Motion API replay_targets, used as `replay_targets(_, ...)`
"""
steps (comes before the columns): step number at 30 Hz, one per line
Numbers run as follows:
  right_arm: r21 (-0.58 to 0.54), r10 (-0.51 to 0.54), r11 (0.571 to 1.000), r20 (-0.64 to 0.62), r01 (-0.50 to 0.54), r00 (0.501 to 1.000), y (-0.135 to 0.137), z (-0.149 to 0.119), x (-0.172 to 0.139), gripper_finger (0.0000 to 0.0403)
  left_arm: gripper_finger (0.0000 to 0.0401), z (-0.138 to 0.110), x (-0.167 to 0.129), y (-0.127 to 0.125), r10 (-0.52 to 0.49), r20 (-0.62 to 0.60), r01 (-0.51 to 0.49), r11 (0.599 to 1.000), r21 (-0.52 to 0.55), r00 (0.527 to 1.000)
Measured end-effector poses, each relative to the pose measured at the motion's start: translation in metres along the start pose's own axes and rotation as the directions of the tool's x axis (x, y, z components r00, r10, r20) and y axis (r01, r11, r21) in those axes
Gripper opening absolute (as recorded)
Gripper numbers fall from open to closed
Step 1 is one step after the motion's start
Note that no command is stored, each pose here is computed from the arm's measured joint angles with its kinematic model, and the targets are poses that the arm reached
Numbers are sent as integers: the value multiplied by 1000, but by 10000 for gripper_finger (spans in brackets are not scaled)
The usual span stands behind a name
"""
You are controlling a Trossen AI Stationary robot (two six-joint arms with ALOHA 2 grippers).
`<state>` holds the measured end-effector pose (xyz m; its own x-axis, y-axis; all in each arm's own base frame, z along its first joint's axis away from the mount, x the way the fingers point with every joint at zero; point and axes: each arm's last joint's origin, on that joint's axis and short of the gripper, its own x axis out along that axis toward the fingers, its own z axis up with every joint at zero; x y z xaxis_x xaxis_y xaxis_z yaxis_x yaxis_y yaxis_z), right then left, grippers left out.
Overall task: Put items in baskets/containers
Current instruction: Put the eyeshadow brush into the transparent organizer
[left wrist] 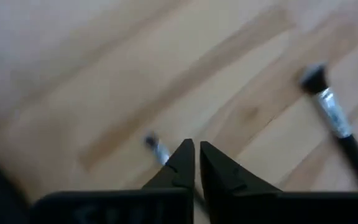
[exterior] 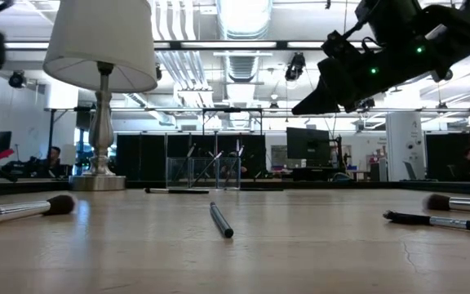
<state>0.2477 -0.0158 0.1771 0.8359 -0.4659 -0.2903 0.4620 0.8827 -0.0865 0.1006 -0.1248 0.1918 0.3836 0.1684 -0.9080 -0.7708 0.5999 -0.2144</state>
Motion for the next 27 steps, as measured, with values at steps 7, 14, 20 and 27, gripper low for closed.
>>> replay_targets(7, 5, 5, 1000, 1, -5, 1000, 1, 0, -1, 8, 81, -7, 17, 18, 67, -6, -67, 987, -143, 998)
replay_targets(14, 4, 6, 1000, -2, -6, 1000, 1, -1, -1, 8, 108, -12, 33, 22, 9, 2, -8, 982, -190, 1000)
replay_targets(20, 5, 7, 1000, 1, -7, 1000, 1, 0, 0, 8, 110, -13, 46, 29, 43, -3, -42, 980, -195, 999)
replay_targets(27, 4, 7, 1000, 0, -7, 1000, 1, -1, 0, 8, 110, -16, 54, 29, 92, 5, -90, 984, -155, 996)
